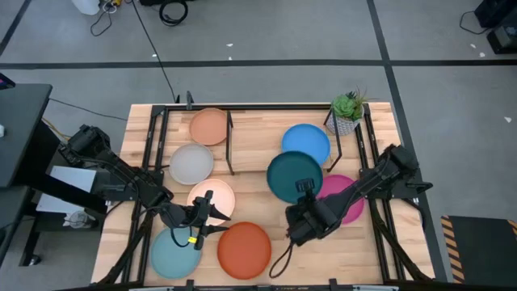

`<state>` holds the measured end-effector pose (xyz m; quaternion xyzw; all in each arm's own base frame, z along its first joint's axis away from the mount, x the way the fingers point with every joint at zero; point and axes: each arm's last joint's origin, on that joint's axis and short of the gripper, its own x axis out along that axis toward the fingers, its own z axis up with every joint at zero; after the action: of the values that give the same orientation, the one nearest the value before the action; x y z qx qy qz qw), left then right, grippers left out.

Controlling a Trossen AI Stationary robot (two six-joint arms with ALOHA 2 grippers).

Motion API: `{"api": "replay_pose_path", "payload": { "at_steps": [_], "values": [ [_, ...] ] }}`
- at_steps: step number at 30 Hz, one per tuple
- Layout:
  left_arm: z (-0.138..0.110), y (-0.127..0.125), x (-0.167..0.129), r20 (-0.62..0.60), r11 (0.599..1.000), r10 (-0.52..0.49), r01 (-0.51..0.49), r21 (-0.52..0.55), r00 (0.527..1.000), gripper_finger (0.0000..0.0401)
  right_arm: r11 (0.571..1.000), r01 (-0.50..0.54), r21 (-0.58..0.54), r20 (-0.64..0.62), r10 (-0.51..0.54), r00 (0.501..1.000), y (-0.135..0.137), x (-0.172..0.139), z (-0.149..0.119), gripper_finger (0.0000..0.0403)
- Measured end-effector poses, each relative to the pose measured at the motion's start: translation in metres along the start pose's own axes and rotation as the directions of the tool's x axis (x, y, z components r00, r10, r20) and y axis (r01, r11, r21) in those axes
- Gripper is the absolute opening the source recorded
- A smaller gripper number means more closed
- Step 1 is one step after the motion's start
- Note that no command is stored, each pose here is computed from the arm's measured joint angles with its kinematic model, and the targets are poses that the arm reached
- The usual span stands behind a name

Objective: Place and stack plates onto a shelf
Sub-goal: Stack the green plate on top of the blue plate on the shelf

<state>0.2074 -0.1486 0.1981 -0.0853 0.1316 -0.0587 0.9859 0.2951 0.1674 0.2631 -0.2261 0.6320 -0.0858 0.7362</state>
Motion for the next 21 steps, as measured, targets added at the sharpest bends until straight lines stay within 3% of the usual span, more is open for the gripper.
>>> {"api": "replay_pose_path", "payload": {
  "at_steps": [6, 21],
  "values": [
    [0.000, 0.001, 0.000, -0.002, 1.000, 0.006, -0.006, 0.003, 1.000, 0.0141, 0.996, -0.011, 0.093, 0.054, 0.006, 0.999, -0.030, 0.003, -0.024, 0.0024],
    [0.000, 0.001, 0.000, 0.005, 1.000, 0.025, -0.025, 0.009, 1.000, 0.0141, 0.978, 0.007, 0.211, -0.031, 0.000, 1.000, -0.091, 0.067, -0.056, 0.0024]
  ]
}}
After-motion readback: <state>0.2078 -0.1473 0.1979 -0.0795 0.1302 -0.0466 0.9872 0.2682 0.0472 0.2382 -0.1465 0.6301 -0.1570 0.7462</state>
